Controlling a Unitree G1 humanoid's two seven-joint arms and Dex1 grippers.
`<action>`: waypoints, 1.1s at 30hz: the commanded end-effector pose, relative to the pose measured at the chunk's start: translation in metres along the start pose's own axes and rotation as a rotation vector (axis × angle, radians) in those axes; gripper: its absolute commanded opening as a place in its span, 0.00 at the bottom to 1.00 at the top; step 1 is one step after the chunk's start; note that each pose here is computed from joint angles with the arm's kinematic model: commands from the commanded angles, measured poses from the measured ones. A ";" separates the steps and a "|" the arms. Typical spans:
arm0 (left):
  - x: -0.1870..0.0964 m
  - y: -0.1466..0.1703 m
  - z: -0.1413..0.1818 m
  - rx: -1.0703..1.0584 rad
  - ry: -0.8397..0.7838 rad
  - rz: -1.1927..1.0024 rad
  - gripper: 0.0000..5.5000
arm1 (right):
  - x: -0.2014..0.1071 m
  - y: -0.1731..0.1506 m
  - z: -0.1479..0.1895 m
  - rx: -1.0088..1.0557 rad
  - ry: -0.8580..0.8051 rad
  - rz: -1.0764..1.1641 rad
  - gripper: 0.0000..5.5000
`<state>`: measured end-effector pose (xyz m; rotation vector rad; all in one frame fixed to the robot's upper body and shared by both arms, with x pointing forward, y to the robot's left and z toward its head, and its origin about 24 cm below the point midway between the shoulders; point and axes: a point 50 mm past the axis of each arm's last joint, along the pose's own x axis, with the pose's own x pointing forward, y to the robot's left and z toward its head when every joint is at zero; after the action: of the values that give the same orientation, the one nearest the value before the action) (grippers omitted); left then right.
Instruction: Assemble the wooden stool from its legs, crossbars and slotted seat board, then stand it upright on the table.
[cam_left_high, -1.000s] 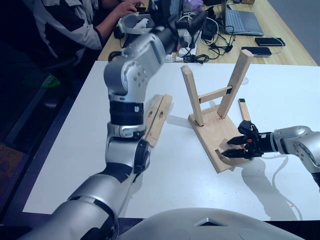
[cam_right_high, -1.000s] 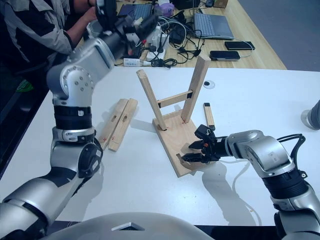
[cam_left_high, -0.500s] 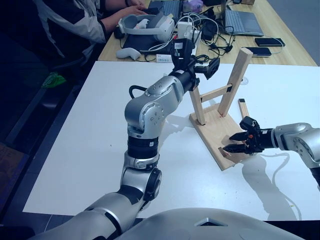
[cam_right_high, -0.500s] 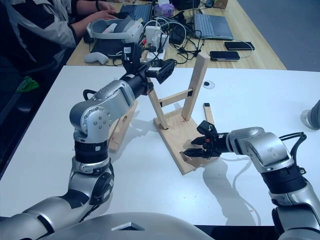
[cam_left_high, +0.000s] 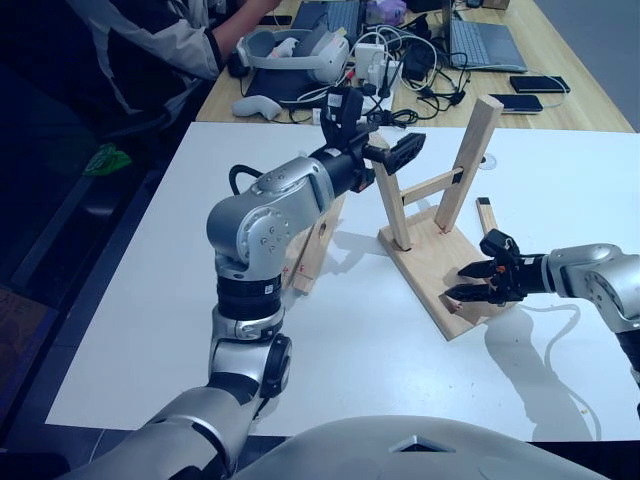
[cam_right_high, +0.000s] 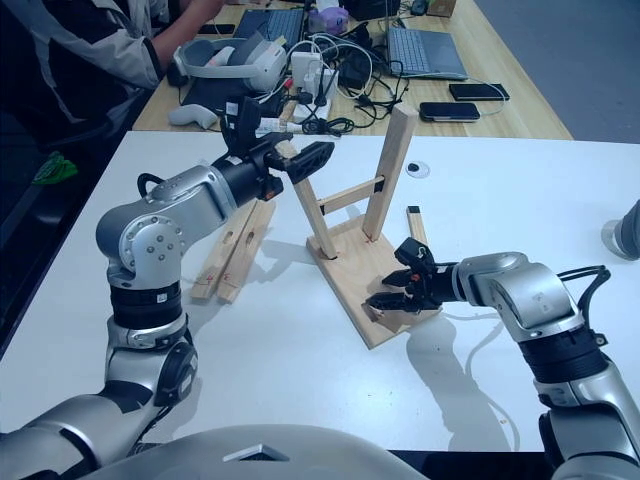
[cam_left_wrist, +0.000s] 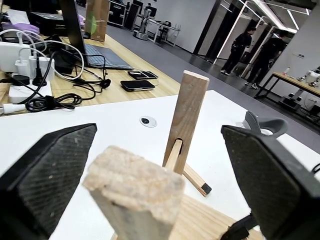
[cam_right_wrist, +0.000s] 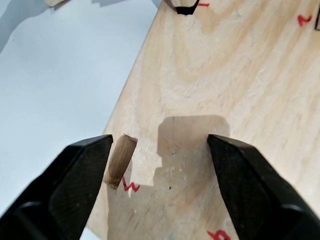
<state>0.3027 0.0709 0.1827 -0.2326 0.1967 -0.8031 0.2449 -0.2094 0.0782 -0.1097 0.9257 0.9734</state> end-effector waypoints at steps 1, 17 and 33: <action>-0.004 -0.003 -0.004 0.042 0.047 -0.083 0.84 | -0.005 -0.006 0.004 -0.019 0.014 -0.040 0.65; -0.004 -0.002 -0.007 0.163 0.075 -0.149 0.43 | -0.005 -0.014 0.008 -0.017 0.039 -0.044 0.66; -0.002 -0.009 -0.007 0.318 0.096 -0.167 0.38 | 0.003 -0.016 0.002 -0.003 0.053 -0.047 0.66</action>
<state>0.2923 0.0642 0.1791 0.0382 0.1312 -1.0065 0.2610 -0.2153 0.0797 -0.1666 0.9342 0.9480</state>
